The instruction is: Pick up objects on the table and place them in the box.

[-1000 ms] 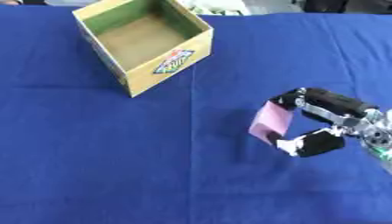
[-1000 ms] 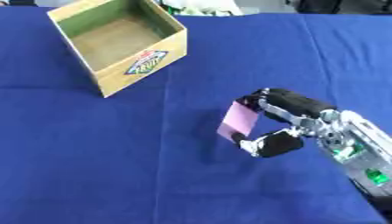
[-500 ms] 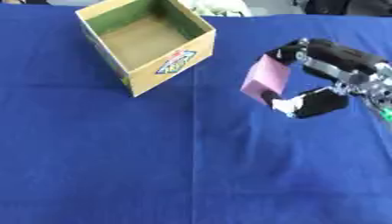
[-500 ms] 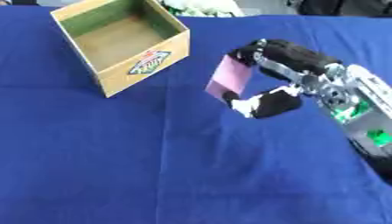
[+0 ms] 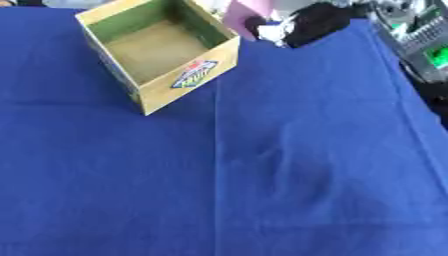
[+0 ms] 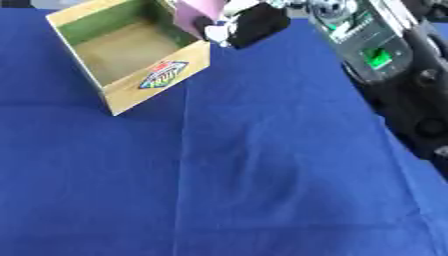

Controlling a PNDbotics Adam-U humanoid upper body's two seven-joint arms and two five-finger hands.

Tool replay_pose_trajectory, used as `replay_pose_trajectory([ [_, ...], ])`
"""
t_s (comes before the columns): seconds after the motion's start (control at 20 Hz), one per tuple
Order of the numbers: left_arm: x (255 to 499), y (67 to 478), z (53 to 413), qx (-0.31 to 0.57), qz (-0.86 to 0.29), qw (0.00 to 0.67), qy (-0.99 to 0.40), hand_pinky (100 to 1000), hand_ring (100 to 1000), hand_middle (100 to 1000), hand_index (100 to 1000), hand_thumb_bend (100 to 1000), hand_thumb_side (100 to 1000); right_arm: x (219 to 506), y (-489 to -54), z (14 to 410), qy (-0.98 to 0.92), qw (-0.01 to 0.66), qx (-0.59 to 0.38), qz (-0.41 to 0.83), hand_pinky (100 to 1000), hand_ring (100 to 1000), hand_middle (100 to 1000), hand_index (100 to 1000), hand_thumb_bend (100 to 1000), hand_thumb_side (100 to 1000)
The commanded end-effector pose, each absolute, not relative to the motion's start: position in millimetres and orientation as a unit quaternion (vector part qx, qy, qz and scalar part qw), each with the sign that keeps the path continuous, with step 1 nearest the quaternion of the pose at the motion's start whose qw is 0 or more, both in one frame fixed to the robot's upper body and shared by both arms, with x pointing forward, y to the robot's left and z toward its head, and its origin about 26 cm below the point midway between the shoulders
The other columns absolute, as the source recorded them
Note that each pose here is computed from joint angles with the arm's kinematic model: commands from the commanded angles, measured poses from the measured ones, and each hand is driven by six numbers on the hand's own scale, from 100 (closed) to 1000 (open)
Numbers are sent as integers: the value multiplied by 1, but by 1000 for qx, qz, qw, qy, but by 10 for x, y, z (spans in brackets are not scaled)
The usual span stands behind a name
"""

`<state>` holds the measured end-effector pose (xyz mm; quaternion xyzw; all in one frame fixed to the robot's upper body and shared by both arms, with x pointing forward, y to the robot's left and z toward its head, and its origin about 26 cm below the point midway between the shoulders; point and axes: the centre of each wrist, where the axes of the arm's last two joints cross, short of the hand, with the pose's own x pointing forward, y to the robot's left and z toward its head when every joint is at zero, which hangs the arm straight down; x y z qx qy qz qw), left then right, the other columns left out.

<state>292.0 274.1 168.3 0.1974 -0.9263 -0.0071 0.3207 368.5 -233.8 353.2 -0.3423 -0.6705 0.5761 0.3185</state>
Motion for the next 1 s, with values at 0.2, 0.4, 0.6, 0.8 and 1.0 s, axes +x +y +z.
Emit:
replay_pose_trajectory([
  [0.2, 2916, 2720, 1777, 190, -15, 305, -933, 702, 716, 711, 718, 445, 893, 3905, -2363, 3584, -671, 315, -358, 569, 771, 691, 600, 779, 100, 549],
  [0.4, 2953, 2645, 1853, 171, -21, 293, -941, 702, 716, 711, 718, 443, 894, 4043, -2186, 3711, -683, 320, -360, 550, 774, 692, 603, 782, 100, 555],
  [0.6, 2967, 2627, 1891, 164, -22, 287, -944, 702, 716, 711, 718, 441, 895, 4178, -1892, 3828, -688, 327, -357, 540, 774, 695, 603, 781, 100, 553],
  [0.8, 2982, 2606, 1932, 159, -22, 280, -946, 702, 709, 712, 718, 442, 895, 4347, -1690, 3760, -683, 336, -355, 542, 775, 697, 605, 781, 100, 553],
  [1.0, 2992, 2587, 1958, 154, -21, 277, -948, 702, 709, 712, 717, 438, 897, 4512, -1657, 3649, -677, 340, -367, 540, 776, 701, 606, 782, 100, 551],
])
